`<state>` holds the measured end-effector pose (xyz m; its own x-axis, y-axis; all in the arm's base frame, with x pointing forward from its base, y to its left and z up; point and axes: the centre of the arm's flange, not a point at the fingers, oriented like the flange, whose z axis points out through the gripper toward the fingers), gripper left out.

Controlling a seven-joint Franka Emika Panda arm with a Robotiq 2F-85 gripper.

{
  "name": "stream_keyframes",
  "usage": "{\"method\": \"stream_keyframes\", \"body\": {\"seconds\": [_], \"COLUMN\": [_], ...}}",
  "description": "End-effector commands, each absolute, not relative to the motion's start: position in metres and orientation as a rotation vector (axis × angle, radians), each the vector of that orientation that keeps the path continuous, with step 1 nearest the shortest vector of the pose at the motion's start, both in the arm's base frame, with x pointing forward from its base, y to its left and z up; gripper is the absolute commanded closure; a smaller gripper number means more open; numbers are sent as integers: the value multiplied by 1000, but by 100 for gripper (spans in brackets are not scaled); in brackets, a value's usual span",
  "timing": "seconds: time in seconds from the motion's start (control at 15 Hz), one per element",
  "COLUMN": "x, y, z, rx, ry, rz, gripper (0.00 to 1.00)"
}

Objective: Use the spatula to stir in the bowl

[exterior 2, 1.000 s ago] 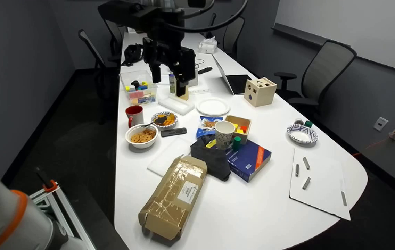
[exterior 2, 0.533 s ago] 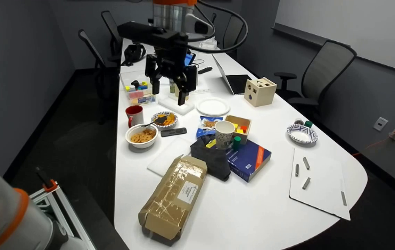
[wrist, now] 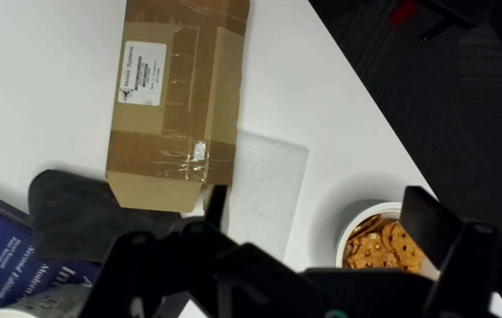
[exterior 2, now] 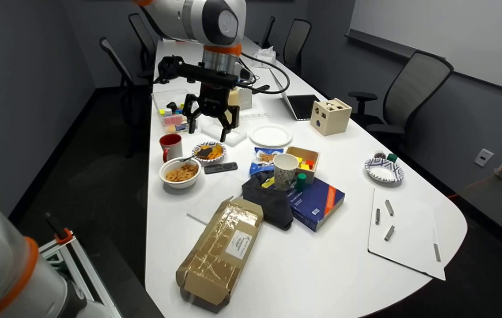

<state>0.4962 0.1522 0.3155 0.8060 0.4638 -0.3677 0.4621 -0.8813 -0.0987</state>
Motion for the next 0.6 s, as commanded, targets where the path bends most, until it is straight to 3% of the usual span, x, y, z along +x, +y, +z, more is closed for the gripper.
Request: {"method": "stream_keyframes", "body": {"seconds": [0.0,0.53], "x": [536,538], "y": [206,291], "z": [280,227], "rx": [-2961,-2953], "ry": [-1007,-1283], "rz": [723,699], "gripper": [0,0]}}
